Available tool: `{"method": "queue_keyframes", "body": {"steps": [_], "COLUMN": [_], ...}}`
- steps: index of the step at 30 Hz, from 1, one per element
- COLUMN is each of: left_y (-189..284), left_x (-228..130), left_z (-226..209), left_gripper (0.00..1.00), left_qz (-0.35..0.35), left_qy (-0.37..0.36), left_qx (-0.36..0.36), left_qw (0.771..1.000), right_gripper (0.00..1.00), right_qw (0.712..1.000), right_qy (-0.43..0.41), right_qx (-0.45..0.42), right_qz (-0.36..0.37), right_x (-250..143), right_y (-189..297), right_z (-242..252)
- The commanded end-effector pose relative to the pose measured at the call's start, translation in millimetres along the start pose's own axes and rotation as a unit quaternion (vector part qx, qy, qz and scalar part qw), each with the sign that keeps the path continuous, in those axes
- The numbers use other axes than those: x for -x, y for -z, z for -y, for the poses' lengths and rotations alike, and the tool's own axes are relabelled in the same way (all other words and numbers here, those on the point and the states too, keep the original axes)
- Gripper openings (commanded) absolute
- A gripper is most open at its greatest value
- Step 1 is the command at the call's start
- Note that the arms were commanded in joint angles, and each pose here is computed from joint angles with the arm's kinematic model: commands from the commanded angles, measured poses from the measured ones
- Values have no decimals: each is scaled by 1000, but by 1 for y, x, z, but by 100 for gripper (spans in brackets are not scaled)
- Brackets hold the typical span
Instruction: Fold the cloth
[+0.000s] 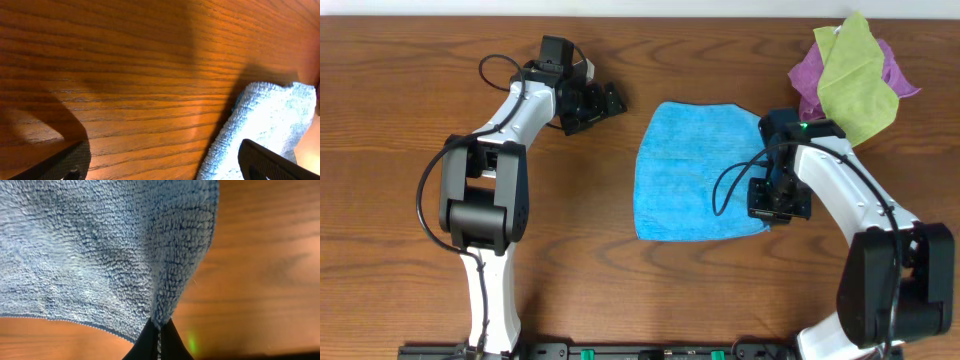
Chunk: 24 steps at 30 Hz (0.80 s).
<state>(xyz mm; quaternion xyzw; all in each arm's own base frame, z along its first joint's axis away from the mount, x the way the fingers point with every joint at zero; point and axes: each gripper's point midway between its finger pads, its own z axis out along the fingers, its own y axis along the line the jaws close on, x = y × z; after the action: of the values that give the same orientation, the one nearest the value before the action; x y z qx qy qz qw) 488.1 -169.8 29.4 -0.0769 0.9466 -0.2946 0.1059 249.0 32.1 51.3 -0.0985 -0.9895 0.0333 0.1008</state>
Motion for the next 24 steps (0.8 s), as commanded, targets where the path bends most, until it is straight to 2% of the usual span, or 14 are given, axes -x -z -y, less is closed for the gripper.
{"method": "queue_keyframes", "body": {"steps": [1,6,7,8,9,11,12,16,19,24], "left_y": [5,5,5,5,5,5,5,5,6,-1], "left_x": [5,4,4,4,3,3,3,4,6,1], "left_z": [5,7,7,7,8,8,8,17,31,51], "left_gripper": [95,96,95,95,95,96,95,95,96,95], "left_qz": [6,2,2,2,1,1,1,-2,-2,-3], "left_qy": [4,3,3,3,3,3,3,-2,-5,8], "left_qx": [-8,-15,-15,-16,-18,-18,-19,-42,-76,-90], "left_qw": [1000,1000,1000,1000,1000,1000,1000,999,997,996], "right_gripper": [1,1,5,19,45,74,85,91,91,89], "right_qw": [999,996,996,996,996,996,996,997,997,996], "right_qy": [-25,-46,-46,-46,-45,-45,-45,-46,-48,-46], "right_qx": [-36,-71,-71,-71,-69,-68,-68,-65,-52,-16], "right_qz": [-1,-18,-18,-19,-19,-20,-20,-14,18,71], "right_x": [-4,-15,-15,-15,-16,-16,-16,-13,-2,22], "right_y": [1,3,3,3,3,3,3,3,7,16], "right_z": [13,26,26,26,25,25,25,24,20,7]}}
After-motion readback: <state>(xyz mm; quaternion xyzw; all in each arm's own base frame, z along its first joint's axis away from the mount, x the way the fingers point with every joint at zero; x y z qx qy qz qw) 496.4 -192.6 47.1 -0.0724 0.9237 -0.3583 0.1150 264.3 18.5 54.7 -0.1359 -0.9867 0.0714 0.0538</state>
